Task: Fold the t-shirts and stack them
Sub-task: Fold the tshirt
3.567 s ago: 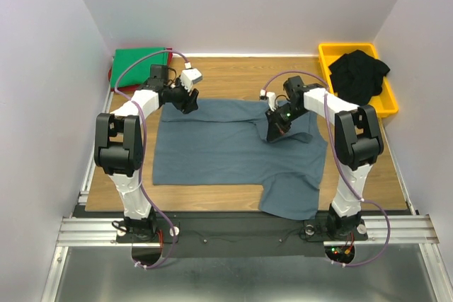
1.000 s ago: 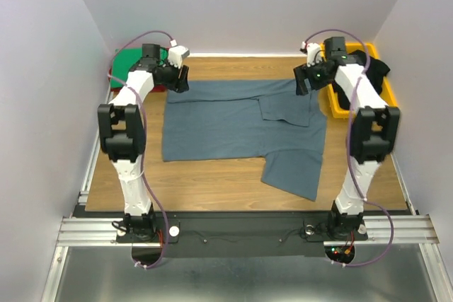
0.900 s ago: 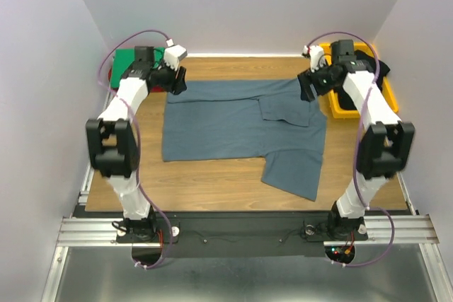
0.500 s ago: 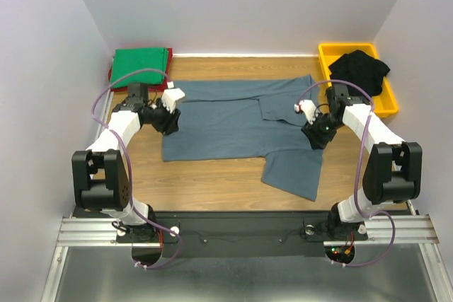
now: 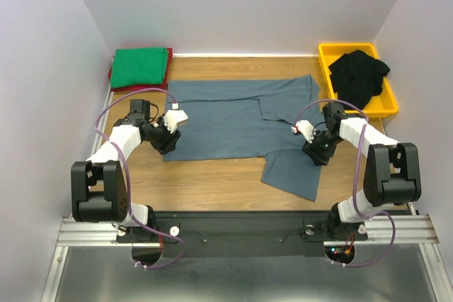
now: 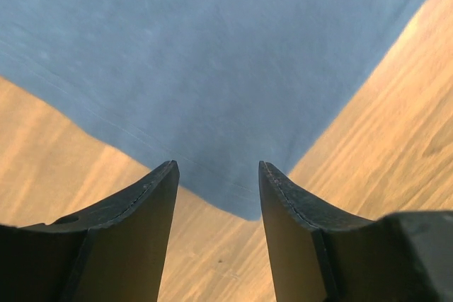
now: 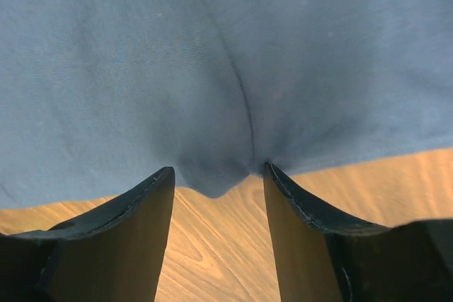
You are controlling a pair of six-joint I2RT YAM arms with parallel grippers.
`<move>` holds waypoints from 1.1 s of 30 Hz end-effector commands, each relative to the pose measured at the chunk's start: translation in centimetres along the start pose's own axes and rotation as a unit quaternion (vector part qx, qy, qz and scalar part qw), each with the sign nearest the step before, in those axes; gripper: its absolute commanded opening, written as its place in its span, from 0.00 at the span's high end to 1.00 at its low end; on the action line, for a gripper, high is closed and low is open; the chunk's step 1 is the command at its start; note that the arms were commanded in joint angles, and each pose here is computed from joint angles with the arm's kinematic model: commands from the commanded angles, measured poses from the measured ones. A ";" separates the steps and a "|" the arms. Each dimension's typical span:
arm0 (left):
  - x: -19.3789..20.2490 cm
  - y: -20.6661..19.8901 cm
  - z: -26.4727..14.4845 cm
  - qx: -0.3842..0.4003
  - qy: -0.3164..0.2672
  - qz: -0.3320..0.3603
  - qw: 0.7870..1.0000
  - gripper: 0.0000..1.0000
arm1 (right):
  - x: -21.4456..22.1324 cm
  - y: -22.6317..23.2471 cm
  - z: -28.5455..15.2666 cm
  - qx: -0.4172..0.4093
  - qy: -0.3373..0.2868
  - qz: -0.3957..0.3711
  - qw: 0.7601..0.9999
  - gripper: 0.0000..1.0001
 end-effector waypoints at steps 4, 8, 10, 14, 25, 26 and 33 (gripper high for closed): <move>1.7 -0.3 0.1 -0.004 0.014 0.053 0.998 0.39 | 0.7 -0.7 1.6 0.024 0.013 -0.015 1.000 0.52; 3.1 -0.1 0.6 -0.011 0.044 0.077 0.996 0.39 | 0.9 -0.7 2.0 0.024 0.015 -0.006 1.000 0.61; 4.1 -0.1 0.7 -0.016 0.064 0.086 0.994 0.40 | 0.9 -0.6 2.1 0.023 0.016 -0.003 1.000 0.68; 5.2 -0.6 0.6 -0.008 0.080 0.115 0.990 0.42 | 1.1 -0.4 2.3 0.019 0.020 0.005 1.000 0.81; 4.7 -2.5 -0.9 0.011 0.051 0.161 0.985 0.45 | 1.2 -0.1 2.2 0.020 0.021 0.011 1.000 0.99; 4.8 -2.6 -0.8 0.014 0.054 0.166 0.984 0.46 | 1.1 -0.1 2.1 0.019 0.020 0.011 1.000 0.99; 6.0 -2.1 0.9 0.015 0.079 0.165 0.983 0.49 | 1.1 0.2 2.2 0.012 0.020 0.015 1.000 1.00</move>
Point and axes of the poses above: each gripper's point midway between its finger pads, its own z axis out along the fingers, its own y axis along the line the jaws close on, x = y × z, the point moved 5 cm from there along -z, back along the fingers, and after that the axes turned 12 degrees about -z, right-handed, at the moved point
